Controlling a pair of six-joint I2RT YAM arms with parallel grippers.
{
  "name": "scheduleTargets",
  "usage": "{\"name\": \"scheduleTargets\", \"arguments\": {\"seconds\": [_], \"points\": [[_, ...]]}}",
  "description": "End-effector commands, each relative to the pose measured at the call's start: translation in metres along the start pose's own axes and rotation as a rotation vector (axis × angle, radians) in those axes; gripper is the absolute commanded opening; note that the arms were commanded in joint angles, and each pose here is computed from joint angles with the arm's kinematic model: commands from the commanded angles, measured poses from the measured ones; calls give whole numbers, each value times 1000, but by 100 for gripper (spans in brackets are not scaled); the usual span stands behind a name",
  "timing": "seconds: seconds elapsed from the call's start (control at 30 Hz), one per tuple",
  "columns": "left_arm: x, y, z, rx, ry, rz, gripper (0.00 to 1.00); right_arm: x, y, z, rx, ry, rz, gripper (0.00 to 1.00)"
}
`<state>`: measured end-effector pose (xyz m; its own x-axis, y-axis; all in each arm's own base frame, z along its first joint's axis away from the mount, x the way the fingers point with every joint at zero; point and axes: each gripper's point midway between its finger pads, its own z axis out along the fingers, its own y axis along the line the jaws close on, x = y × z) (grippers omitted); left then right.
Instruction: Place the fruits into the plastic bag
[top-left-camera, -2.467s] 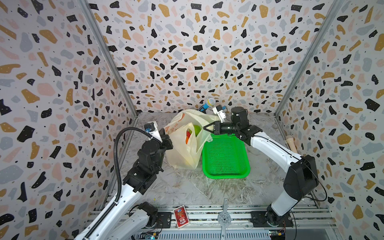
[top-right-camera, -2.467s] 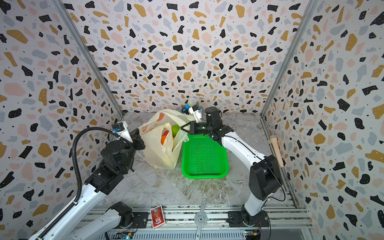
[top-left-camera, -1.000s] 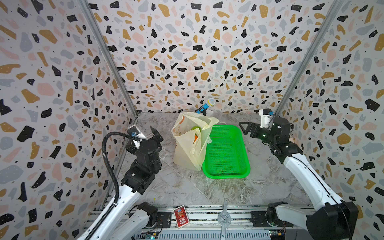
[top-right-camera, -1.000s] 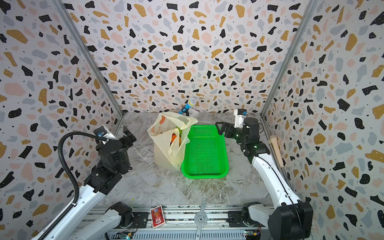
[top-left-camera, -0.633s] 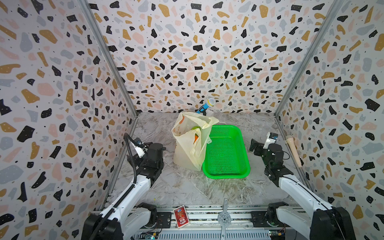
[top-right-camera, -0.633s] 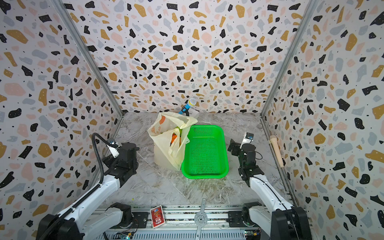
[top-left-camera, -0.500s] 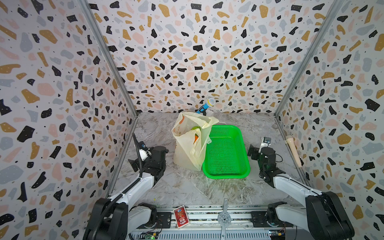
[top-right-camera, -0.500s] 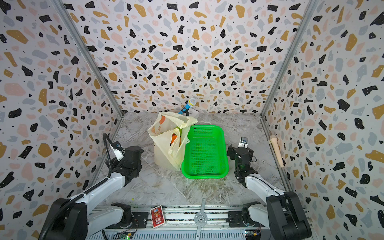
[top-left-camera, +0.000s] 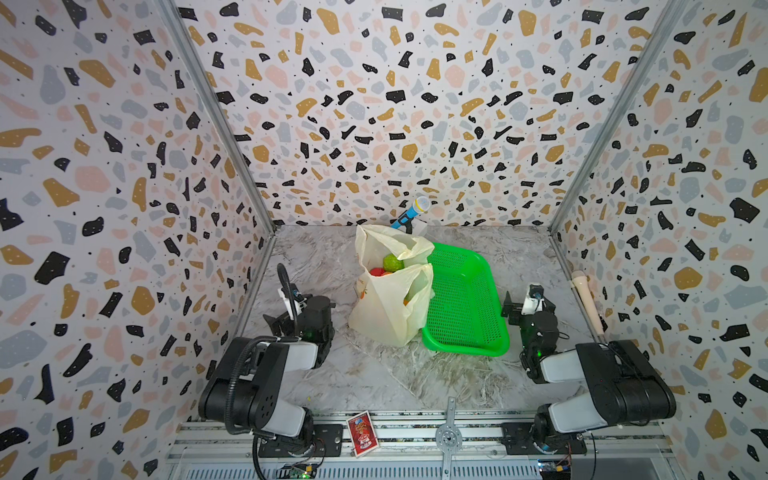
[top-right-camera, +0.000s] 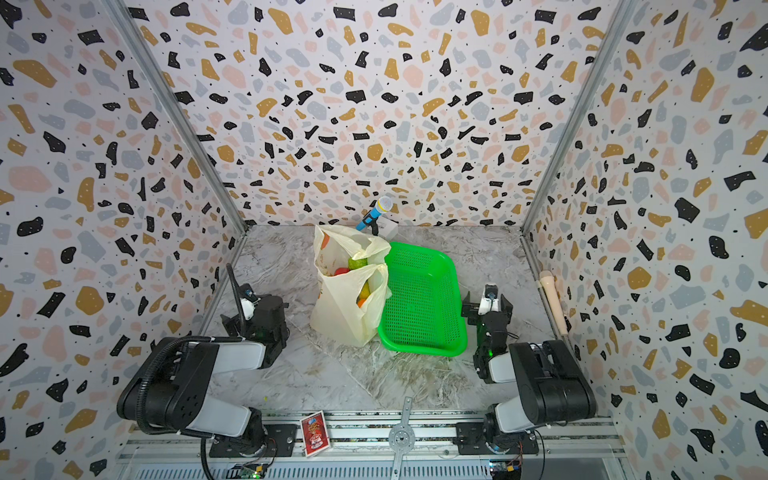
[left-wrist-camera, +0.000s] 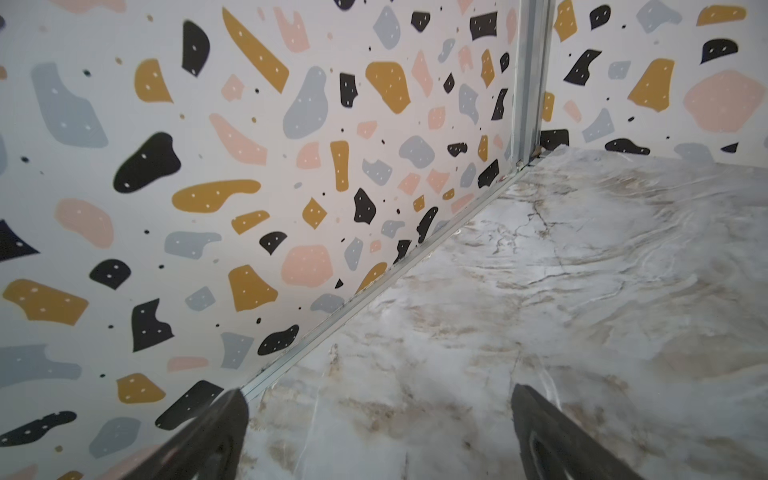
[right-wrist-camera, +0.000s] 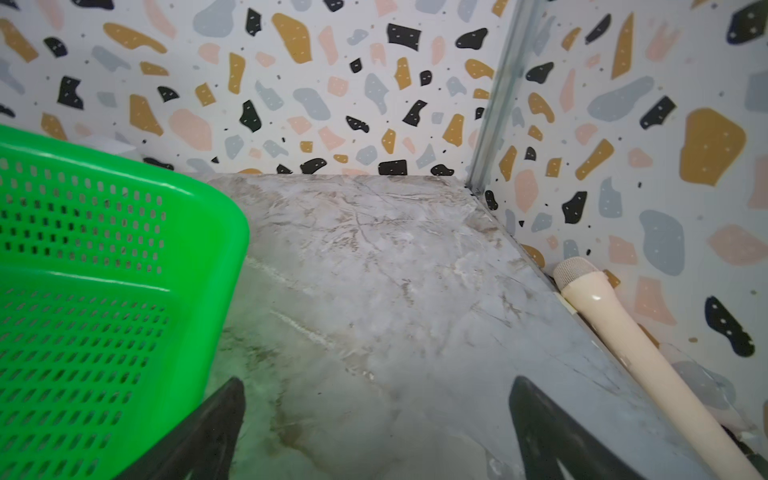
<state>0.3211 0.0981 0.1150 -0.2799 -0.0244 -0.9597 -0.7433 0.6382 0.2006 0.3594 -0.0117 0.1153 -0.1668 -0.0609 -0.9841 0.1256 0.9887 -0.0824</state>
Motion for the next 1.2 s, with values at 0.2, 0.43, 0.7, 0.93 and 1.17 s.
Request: {"name": "scheduleTargets", "arguments": {"seconds": [0.2, 0.43, 0.7, 0.93, 1.17], "points": [[-26, -24, -25, 326, -209, -81, 99, -10, 22, 4, -113, -20, 2, 99], [-26, -26, -20, 308, -185, -75, 99, -10, 24, 3, -106, -21, -10, 99], [-26, -28, -19, 312, -180, -73, 99, -10, 24, 3, -112, -22, -6, 99], [-25, -30, -17, 315, -173, -67, 100, -9, 25, 7, -118, -10, -11, 99], [-25, -32, -15, 333, -159, -66, 100, -10, 25, 3, -134, -23, -3, 99]]}}
